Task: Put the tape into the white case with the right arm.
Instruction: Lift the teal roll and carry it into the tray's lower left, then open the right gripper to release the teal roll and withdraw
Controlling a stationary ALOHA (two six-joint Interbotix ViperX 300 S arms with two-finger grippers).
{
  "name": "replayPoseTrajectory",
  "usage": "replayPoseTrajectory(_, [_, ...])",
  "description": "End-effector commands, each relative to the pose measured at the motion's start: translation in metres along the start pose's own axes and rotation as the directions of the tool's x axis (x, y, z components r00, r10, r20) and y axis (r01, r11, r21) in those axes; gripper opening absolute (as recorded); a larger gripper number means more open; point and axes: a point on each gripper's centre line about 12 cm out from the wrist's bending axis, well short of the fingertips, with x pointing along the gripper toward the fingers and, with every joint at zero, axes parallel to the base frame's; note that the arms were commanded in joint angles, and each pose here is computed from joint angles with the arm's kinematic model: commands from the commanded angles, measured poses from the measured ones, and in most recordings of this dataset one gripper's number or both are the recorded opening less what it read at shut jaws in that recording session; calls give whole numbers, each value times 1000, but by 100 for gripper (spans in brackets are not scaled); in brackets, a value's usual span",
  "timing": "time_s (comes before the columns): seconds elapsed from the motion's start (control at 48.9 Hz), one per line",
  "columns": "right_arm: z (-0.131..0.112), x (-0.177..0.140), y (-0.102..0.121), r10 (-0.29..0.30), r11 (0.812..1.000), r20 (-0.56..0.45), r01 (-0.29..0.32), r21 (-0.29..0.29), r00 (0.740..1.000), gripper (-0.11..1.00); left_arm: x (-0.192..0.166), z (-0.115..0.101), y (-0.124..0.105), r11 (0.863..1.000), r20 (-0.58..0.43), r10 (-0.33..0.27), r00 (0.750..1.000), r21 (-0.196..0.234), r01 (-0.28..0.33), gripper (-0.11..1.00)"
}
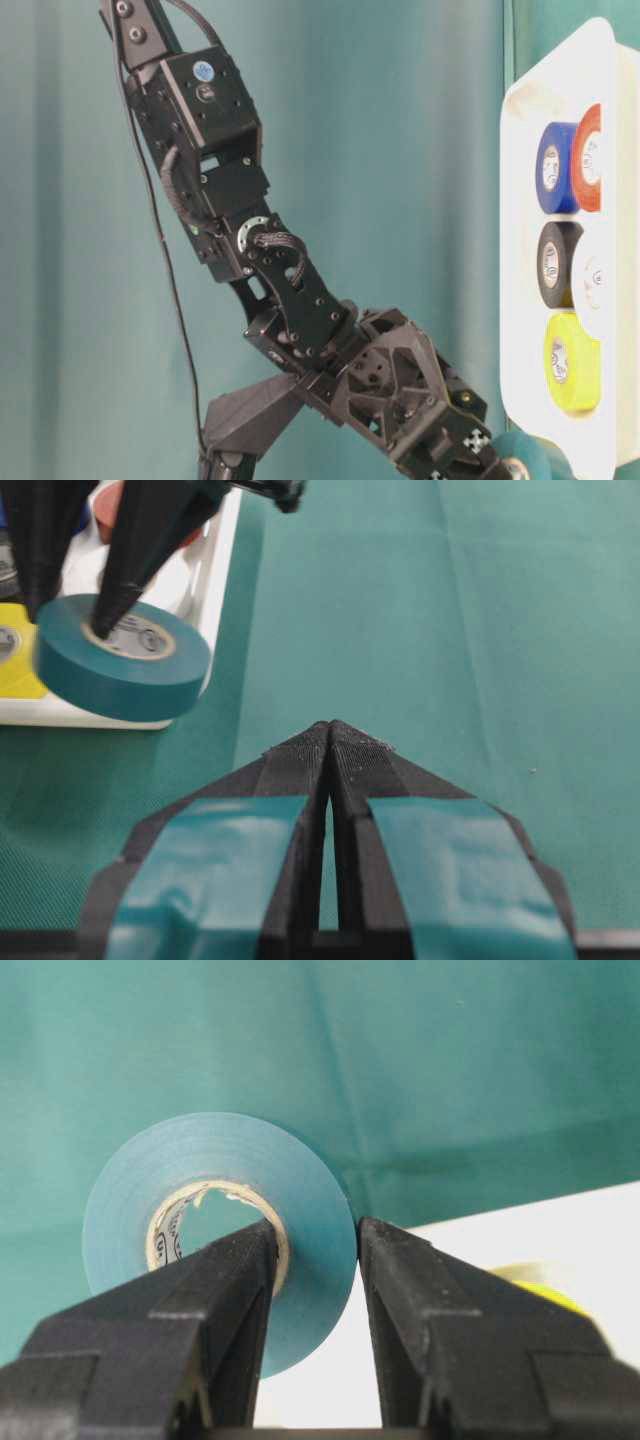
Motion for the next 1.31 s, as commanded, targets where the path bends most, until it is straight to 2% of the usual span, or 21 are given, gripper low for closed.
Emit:
replayPoseTrajectory(0.0, [25, -26, -8, -6, 1000, 61, 6, 7, 998, 1, 0, 3, 0, 1000, 6, 3, 1000, -4, -3, 1])
replayPoseTrajectory(0.143, [12, -31, -22, -35, 999, 31, 35, -3, 999, 1, 0, 4, 0, 1000, 8, 3, 1000, -4, -3, 1])
replayPoseTrajectory(0.429, [-9, -43, -39, -50, 999, -6, 50, 1, 999, 1, 1, 3, 0, 1000, 5, 3, 1000, -2, -3, 1])
replayPoseTrajectory(0.736, [-11, -41, -36, -28, 1000, 8, 28, -3, 1000, 1, 1, 4, 0, 1000, 6, 3, 1000, -4, -3, 1])
replayPoseTrajectory(1.104, [-19, -32, -37, -30, 1000, -11, 30, -5, 999, 1, 0, 4, 0, 1000, 8, 3, 1000, -4, -3, 1])
replayPoseTrajectory(1.186, [-19, -32, -37, -32, 999, -13, 32, -5, 999, 11, 1, 3, 0, 1000, 6, 3, 1000, -4, -3, 1])
replayPoseTrajectory(1.288, [-19, -32, -37, -35, 999, -16, 35, -6, 999, 37, 0, 4, 0, 1000, 9, 3, 1000, -2, -3, 1])
